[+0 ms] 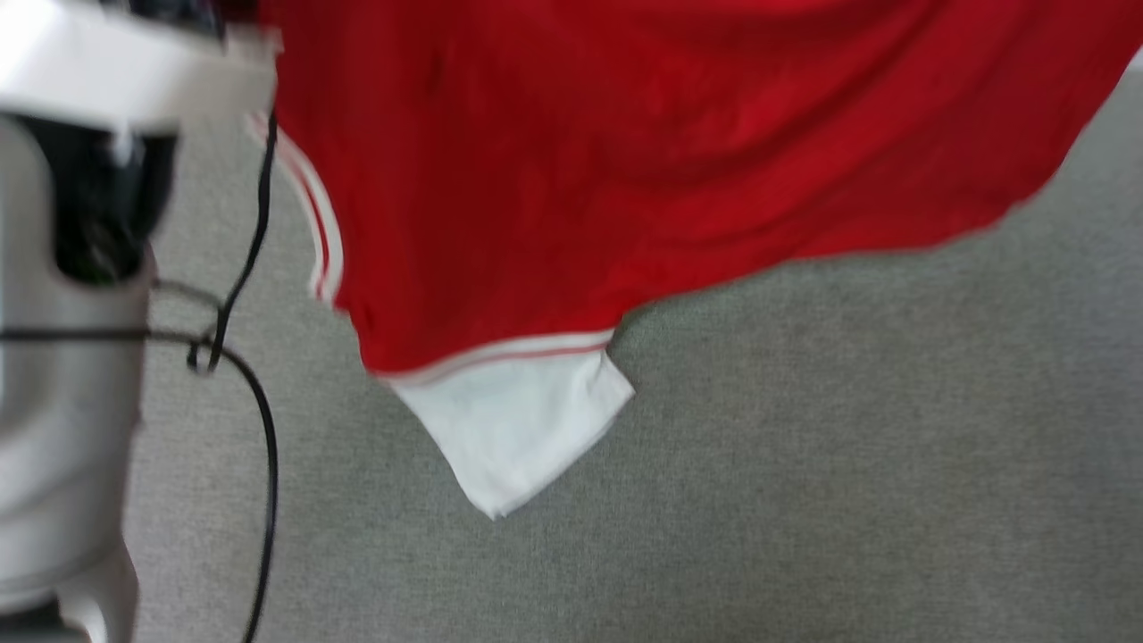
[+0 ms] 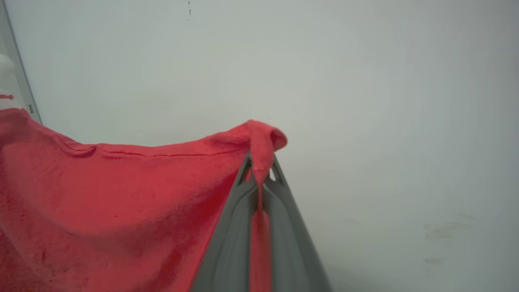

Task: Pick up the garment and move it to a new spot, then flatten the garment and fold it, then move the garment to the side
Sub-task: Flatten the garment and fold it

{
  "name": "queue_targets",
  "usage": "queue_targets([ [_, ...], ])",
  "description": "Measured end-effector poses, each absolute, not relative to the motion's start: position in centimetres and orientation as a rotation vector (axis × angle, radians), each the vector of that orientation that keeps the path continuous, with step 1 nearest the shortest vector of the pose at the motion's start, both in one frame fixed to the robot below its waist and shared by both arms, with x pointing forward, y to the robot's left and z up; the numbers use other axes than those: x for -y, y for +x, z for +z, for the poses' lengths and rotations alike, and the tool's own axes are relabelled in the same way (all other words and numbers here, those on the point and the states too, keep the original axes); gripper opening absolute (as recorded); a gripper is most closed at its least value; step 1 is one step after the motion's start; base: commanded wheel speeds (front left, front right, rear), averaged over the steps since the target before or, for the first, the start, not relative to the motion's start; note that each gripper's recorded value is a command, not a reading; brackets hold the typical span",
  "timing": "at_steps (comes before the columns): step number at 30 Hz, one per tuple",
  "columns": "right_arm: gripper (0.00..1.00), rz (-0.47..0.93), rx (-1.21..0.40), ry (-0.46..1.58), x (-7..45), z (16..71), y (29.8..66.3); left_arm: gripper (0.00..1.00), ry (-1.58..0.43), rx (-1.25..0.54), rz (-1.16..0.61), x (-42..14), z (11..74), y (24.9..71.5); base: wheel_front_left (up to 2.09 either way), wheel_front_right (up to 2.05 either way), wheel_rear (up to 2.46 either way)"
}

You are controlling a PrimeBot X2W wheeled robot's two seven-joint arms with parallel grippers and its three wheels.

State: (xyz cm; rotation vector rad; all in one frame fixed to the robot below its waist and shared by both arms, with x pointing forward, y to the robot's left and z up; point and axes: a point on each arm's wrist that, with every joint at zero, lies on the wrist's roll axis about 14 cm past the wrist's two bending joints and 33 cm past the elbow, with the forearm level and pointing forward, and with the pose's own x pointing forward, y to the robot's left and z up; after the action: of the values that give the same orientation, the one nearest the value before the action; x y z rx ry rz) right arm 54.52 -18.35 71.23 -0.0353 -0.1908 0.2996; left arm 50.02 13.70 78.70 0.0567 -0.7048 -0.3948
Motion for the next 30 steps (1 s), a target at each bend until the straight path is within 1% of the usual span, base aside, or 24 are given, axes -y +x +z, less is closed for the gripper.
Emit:
queue_targets([
  [12, 0.00, 0.218, 0.294, -0.156, 18.6, 75.7, 64.2, 0.00, 0.167, 0.775, -0.433, -12.0, 83.2, 60.0, 0.00, 0.00, 0.00],
  [17, 0.00, 0.183, 0.332, -0.176, 18.7, 76.8, 67.8, 0.00, 0.177, 0.815, -0.416, -12.3, 84.8, 63.0, 0.00, 0.00, 0.00],
  [24, 0.00, 0.176, 0.305, -0.190, 18.4, 74.5, 71.6, 0.00, 0.161, 0.789, -0.416, -12.2, 83.3, 66.6, 0.00, 0.00, 0.00],
  [27, 0.00, 0.183, 0.267, -0.183, 18.2, 72.4, 73.0, 0.00, 0.162, 0.740, -0.412, -12.5, 80.8, 68.4, 0.00, 0.00, 0.00],
  [30, 0.00, 0.187, 0.206, -0.180, 18.3, 69.1, 74.3, 0.00, 0.147, 0.693, -0.404, -13.1, 78.3, 69.9, 0.00, 0.00, 0.00],
])
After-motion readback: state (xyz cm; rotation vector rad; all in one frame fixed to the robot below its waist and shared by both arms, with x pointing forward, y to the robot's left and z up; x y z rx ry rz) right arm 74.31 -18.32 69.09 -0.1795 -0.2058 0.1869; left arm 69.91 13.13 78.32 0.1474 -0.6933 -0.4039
